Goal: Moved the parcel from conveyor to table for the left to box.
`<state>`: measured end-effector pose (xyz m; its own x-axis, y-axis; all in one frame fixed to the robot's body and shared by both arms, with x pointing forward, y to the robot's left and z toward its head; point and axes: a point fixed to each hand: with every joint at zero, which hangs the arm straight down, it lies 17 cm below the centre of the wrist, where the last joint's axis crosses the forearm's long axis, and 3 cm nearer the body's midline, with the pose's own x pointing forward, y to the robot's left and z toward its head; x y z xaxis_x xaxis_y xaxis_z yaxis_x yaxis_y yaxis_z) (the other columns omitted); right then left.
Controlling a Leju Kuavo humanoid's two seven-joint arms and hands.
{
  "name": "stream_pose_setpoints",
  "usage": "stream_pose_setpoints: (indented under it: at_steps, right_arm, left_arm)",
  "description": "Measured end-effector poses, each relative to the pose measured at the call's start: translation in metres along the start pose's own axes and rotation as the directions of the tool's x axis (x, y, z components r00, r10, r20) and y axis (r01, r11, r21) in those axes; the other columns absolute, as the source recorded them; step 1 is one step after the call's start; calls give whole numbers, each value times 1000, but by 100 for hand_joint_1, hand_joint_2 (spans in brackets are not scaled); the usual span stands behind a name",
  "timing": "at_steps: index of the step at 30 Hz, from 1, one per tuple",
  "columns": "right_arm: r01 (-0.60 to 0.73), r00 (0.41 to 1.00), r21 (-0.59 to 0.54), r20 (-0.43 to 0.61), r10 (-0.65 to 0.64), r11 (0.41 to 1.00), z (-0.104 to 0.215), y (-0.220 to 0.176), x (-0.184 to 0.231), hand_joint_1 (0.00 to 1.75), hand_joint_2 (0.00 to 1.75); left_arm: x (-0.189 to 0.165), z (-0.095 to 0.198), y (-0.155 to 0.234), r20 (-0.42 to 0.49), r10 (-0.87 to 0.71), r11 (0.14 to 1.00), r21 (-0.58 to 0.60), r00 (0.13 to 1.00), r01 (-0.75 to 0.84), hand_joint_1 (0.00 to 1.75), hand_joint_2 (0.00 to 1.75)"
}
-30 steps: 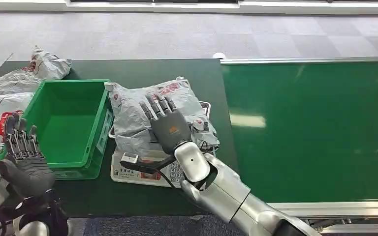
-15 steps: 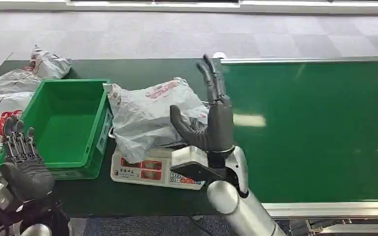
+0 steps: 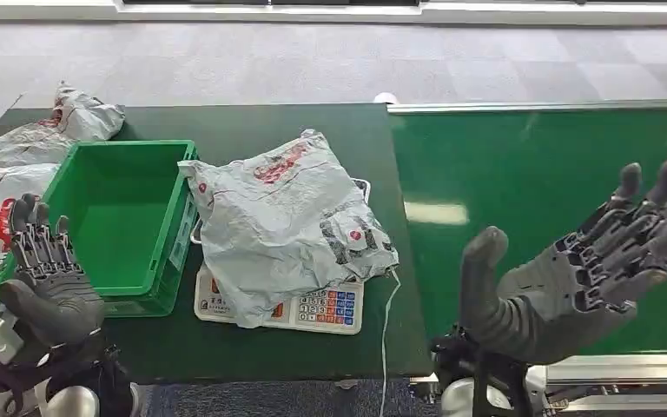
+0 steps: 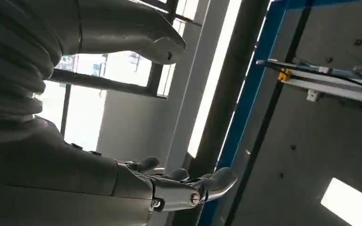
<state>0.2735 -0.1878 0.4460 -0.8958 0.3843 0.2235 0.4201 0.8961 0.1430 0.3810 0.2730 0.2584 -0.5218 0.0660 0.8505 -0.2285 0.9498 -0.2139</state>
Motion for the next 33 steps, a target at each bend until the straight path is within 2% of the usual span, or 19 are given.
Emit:
stream_pose_setpoints:
  at_steps: [3, 7, 13, 14, 17, 21, 23, 24, 28, 33]
  right_arm:
    - [-32, 999, -48, 39, 34, 998, -9, -20, 10, 0, 175]
    - [-116, 982, -141, 132, 135, 983, -33, -50, 39, 0, 175]
    - [-150, 973, -206, 144, 181, 967, -42, -71, 50, 0, 175]
    - [-151, 972, -215, 144, 184, 965, -43, -73, 52, 0, 175]
    - [-147, 976, -225, 125, 178, 963, -42, -77, 48, 0, 175]
    - [-139, 980, -235, 106, 168, 962, -41, -81, 43, 0, 175]
    - [-137, 982, -229, 94, 162, 964, -39, -79, 39, 0, 175]
    - [-137, 983, -225, 91, 161, 965, -38, -78, 38, 0, 175]
    - [-138, 984, -218, 83, 159, 966, -36, -76, 35, 0, 175]
    - [-139, 984, -213, 78, 159, 967, -35, -74, 33, 0, 175]
  left_arm:
    - [0, 0, -2, 9, -36, 999, -18, 999, 36, 0, 0]
    - [-10, 1, -36, 51, -270, 940, -202, 961, 275, 0, 0]
    - [-17, 1, -47, 64, -311, 913, -257, 948, 317, 0, 0]
    - [-20, 1, -52, 68, -334, 898, -281, 940, 340, 0, 175]
    - [-30, 0, -73, 118, -437, 813, -372, 892, 448, 0, 175]
    - [-66, -7, -115, 226, -584, 585, -550, 780, 597, 0, 175]
    - [-91, -7, -132, 272, -616, 465, -632, 740, 620, 0, 175]
    - [-99, -5, -136, 282, -622, 433, -654, 731, 620, 0, 175]
    - [-117, -8, -143, 313, -640, 358, -686, 701, 633, 0, 175]
    - [-127, -10, -142, 325, -654, 321, -699, 683, 639, 0, 175]
